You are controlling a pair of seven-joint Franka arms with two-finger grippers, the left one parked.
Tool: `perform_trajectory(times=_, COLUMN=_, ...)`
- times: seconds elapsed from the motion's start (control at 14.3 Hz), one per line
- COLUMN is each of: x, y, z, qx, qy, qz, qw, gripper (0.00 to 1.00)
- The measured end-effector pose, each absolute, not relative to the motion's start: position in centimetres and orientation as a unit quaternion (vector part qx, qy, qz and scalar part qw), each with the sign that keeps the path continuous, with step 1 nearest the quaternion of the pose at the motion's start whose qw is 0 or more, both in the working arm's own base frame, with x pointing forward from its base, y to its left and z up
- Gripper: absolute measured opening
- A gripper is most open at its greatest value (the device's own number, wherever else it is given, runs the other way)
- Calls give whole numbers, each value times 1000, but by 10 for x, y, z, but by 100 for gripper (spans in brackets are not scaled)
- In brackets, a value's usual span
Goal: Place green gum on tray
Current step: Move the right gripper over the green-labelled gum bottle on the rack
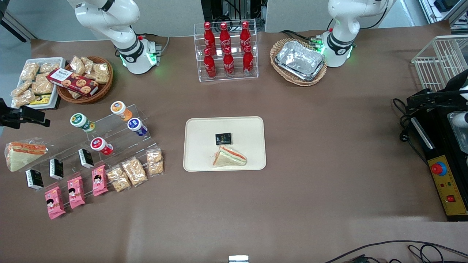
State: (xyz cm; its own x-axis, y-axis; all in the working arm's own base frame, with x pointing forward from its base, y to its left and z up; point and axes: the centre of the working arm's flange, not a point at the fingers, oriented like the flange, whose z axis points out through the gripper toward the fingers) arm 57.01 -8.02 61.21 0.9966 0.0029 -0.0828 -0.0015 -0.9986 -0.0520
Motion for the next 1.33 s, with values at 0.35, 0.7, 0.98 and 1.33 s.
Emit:
perform_trajectory(times=0.35, x=563, y=-84, z=625, qx=-999, qy=3, qz=31, qw=27, gripper=100)
perform_trajectory(times=0.7, x=562, y=-87, z=625, qx=-999, qy=5, qz=31, qw=27, gripper=100)
perform_trajectory(times=0.98, x=559, y=-87, z=631, qx=-999, qy=5, qz=27, qw=27, gripper=100)
perform_trajectory(times=1.33, x=549, y=-90, z=633, qx=-999, qy=7, qz=37, qw=25, gripper=100)
